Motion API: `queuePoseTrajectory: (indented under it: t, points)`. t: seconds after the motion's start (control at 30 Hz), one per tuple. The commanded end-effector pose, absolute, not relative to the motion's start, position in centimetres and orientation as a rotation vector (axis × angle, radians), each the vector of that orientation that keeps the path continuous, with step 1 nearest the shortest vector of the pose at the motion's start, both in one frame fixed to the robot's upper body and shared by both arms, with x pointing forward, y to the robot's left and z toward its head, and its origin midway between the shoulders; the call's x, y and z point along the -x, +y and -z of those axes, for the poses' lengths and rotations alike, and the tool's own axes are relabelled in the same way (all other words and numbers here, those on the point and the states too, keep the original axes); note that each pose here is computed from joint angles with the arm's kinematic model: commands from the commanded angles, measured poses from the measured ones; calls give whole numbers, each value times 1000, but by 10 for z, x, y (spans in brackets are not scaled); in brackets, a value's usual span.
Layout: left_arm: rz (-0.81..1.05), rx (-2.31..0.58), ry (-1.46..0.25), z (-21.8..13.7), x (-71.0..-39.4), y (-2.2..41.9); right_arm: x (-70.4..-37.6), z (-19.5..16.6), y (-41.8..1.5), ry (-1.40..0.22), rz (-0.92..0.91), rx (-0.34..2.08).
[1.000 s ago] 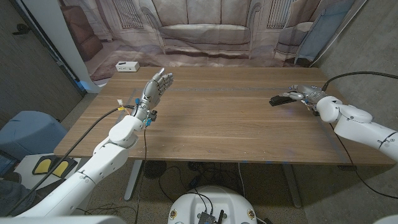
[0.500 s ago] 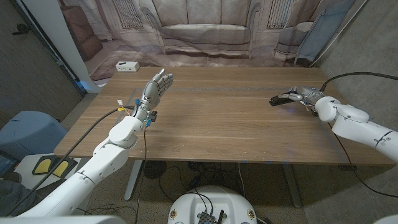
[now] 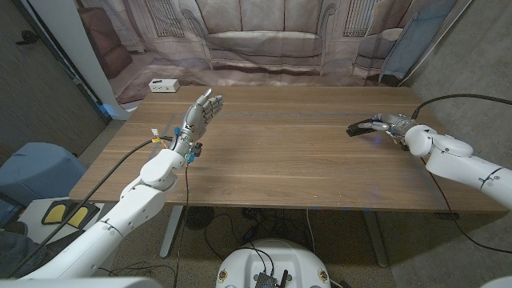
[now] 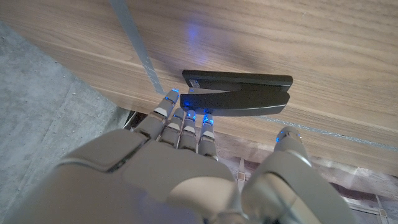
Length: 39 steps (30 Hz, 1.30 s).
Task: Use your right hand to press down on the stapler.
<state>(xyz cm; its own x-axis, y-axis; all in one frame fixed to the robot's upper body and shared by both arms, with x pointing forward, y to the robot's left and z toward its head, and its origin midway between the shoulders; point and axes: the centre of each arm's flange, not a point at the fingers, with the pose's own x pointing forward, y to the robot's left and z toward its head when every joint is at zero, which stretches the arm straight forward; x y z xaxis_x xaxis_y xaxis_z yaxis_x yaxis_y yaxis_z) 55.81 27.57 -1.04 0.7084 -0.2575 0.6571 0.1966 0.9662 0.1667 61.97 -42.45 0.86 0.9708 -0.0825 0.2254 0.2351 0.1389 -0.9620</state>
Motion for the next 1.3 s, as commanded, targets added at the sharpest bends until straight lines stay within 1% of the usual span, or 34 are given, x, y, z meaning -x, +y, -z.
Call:
queuePoseTrajectory:
  t: [0.03, 0.43, 1.3]
  points:
    - [252, -87, -738, 11, -559, 276, -625, -8, -426, -106, 211, 1411]
    - [250, -87, -738, 12, -560, 277, -625, -8, -426, -102, 204, 1418]
    - [254, -90, -732, 11, -560, 277, -634, 3, -428, -36, 159, 1409]
